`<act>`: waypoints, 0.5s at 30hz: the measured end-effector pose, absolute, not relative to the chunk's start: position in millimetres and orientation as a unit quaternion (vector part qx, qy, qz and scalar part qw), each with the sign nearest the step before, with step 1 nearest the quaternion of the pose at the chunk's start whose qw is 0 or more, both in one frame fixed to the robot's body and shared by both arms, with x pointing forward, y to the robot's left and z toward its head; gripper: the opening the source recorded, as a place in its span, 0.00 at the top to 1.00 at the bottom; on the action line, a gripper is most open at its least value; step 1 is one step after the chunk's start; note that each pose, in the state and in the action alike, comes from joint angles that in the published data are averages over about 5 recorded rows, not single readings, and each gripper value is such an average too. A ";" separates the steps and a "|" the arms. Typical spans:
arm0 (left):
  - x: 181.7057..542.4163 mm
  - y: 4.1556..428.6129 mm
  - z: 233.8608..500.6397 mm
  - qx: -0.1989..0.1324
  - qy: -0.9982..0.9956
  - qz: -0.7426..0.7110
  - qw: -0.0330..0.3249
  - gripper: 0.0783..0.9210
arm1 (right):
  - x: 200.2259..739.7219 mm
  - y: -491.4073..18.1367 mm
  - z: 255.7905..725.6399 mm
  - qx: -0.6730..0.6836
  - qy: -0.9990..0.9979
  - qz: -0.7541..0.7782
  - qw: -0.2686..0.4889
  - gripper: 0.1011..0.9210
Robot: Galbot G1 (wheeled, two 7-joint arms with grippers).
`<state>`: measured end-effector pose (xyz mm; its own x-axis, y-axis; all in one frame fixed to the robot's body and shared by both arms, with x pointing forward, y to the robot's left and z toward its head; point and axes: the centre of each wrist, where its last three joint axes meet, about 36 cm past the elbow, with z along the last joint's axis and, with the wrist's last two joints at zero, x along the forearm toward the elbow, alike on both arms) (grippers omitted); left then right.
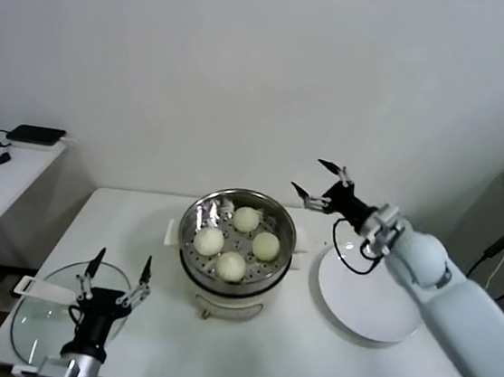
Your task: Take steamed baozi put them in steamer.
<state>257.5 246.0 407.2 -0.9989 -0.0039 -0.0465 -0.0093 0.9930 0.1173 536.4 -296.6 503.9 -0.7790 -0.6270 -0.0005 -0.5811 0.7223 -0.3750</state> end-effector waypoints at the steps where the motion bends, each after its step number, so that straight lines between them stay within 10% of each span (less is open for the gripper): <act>1: 258.0 246.8 407.0 -0.004 0.998 0.060 0.022 0.12 | 526.6 -297.0 495.8 -0.316 0.931 -0.166 0.071 0.12; 15: 263.0 257.3 402.1 -0.015 0.998 0.065 0.010 0.12 | 390.8 -315.0 394.2 -0.175 0.981 -0.027 0.074 0.12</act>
<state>263.0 257.3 402.1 -0.9993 -0.0289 -0.0227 -0.0316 0.9912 0.1286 390.8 -315.0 394.2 -0.9280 -0.3472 -0.1353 -0.3392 0.9374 -0.0792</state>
